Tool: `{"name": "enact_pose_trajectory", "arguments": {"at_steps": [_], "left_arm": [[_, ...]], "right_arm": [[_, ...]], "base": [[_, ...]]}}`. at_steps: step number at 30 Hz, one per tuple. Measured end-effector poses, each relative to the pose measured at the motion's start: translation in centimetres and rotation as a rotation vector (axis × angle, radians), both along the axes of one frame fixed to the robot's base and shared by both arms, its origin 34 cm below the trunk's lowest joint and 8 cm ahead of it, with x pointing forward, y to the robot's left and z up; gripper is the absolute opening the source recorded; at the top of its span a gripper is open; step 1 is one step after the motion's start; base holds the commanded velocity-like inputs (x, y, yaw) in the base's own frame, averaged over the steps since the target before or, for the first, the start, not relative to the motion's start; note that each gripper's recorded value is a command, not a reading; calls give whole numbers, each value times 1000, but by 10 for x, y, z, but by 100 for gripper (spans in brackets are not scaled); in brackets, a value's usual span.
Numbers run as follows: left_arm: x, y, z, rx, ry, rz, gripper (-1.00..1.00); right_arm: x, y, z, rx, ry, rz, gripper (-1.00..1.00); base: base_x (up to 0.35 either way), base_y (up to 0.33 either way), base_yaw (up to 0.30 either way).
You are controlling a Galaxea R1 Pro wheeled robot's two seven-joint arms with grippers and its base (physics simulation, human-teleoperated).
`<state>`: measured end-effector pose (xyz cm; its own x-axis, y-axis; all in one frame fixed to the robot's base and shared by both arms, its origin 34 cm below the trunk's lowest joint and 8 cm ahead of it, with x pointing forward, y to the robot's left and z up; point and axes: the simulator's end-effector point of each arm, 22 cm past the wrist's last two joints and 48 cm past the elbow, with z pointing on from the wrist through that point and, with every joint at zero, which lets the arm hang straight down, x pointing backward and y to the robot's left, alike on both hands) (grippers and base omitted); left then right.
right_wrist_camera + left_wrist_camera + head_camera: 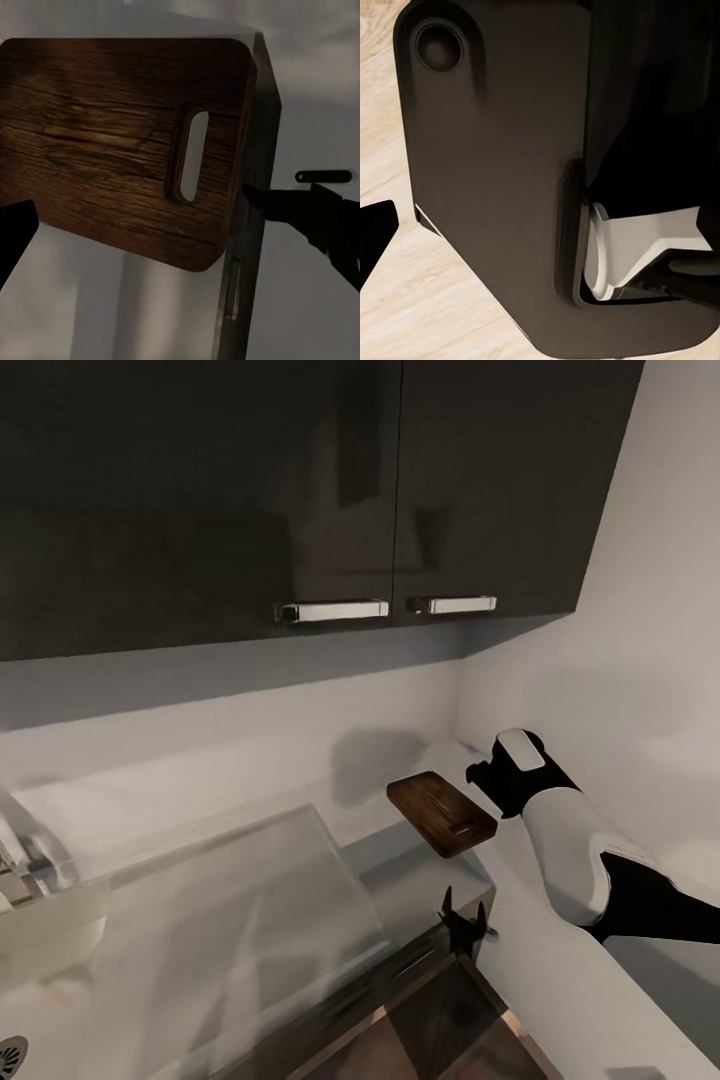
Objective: In the kitchen, take the Vidalia onion out of the sink, dice it on the chopping board with the paring knife, put the diced onion into the bowl on the countertop, then place both the paring knife and the chopping board into the sink.
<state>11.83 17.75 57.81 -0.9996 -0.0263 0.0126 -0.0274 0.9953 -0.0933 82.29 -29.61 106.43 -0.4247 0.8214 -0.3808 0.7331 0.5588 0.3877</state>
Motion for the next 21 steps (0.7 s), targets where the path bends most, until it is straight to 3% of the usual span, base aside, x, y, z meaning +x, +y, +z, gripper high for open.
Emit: {"name": "enact_pose_trajectory", "arguments": {"at_steps": [10,21], "left_arm": [[3,0,-11,0,0,0,100],[5,0,-23,0,0,0,100]], "right_arm": [[2,0,-11,-3,2,3,100],[3,1,-26,43,5,-14,100]], "base": [[0,0,0],[0,0,0]]}}
